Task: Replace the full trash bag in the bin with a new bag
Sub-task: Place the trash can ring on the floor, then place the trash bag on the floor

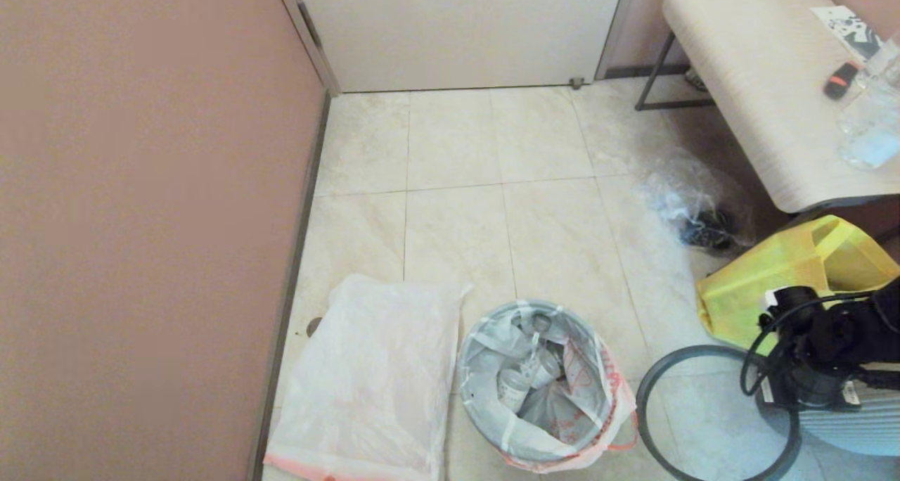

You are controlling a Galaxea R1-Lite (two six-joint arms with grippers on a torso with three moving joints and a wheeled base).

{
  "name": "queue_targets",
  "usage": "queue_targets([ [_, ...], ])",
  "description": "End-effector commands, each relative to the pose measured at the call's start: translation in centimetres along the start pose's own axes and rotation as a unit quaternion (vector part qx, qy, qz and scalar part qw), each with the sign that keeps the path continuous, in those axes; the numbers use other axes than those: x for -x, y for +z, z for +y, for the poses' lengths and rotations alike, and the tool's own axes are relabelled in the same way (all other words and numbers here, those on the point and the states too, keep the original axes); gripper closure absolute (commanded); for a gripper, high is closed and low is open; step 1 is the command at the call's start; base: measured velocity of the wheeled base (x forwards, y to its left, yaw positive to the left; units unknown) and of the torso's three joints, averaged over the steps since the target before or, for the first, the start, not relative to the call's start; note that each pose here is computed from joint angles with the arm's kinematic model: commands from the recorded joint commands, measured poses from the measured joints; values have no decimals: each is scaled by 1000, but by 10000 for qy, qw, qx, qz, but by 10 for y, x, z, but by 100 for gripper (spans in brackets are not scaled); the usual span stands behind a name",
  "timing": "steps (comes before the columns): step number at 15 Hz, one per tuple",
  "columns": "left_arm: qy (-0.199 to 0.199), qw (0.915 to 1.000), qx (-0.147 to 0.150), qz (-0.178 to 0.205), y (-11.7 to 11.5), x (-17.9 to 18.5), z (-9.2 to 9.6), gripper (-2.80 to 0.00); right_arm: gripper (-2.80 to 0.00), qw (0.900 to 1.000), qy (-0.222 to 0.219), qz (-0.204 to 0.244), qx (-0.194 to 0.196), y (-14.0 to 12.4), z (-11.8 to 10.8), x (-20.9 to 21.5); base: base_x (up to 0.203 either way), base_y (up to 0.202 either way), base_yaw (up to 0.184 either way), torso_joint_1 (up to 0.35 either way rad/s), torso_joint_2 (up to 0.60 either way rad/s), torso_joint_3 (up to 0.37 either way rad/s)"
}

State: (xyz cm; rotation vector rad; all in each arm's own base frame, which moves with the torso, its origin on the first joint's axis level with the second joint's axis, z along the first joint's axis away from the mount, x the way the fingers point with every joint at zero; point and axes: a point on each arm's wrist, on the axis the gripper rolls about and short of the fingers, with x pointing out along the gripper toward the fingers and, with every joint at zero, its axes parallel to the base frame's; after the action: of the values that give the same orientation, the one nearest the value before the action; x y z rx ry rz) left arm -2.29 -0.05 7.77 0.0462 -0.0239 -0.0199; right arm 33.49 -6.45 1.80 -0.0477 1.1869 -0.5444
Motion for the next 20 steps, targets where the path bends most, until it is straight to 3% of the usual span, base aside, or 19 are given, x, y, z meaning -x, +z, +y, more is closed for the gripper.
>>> queue_targets([
  [1,3,10000,1,63,-3,-1,0,0,0,9981,46,494,379,-2,29,-72,0,0,0,0,0,0],
  [5,3,10000,1,59,-3,-1,0,0,0,9931,180,651,963,6,56,-128,0,0,0,0,0,0],
  [6,6,10000,1,61,-3,-1,0,0,-280,9927,185,625,1013,9,58,-128,0,0,0,0,0,0],
  [9,0,10000,1,58,-3,-1,0,0,-280,9951,207,427,869,18,54,-95,0,0,0,0,0,0],
  [11,3,10000,1,61,-3,-1,0,0,-280,9959,291,306,803,22,44,-48,0,0,0,0,0,0],
  [14,0,10000,1,63,-3,-1,0,0,-280,9949,563,532,644,-12,39,16,0,0,0,0,0,0],
  [15,5,10000,1,62,-3,-1,0,0,-97,9936,670,651,630,-28,38,31,0,0,0,0,0,0],
  [16,0,10000,1,56,-3,-1,0,0,0,9923,779,725,641,-45,35,47,0,0,0,0,0,0],
  [20,3,10000,1,58,-3,-1,0,0,0,9891,1381,339,386,-102,41,87,0,0,0,0,0,0],
])
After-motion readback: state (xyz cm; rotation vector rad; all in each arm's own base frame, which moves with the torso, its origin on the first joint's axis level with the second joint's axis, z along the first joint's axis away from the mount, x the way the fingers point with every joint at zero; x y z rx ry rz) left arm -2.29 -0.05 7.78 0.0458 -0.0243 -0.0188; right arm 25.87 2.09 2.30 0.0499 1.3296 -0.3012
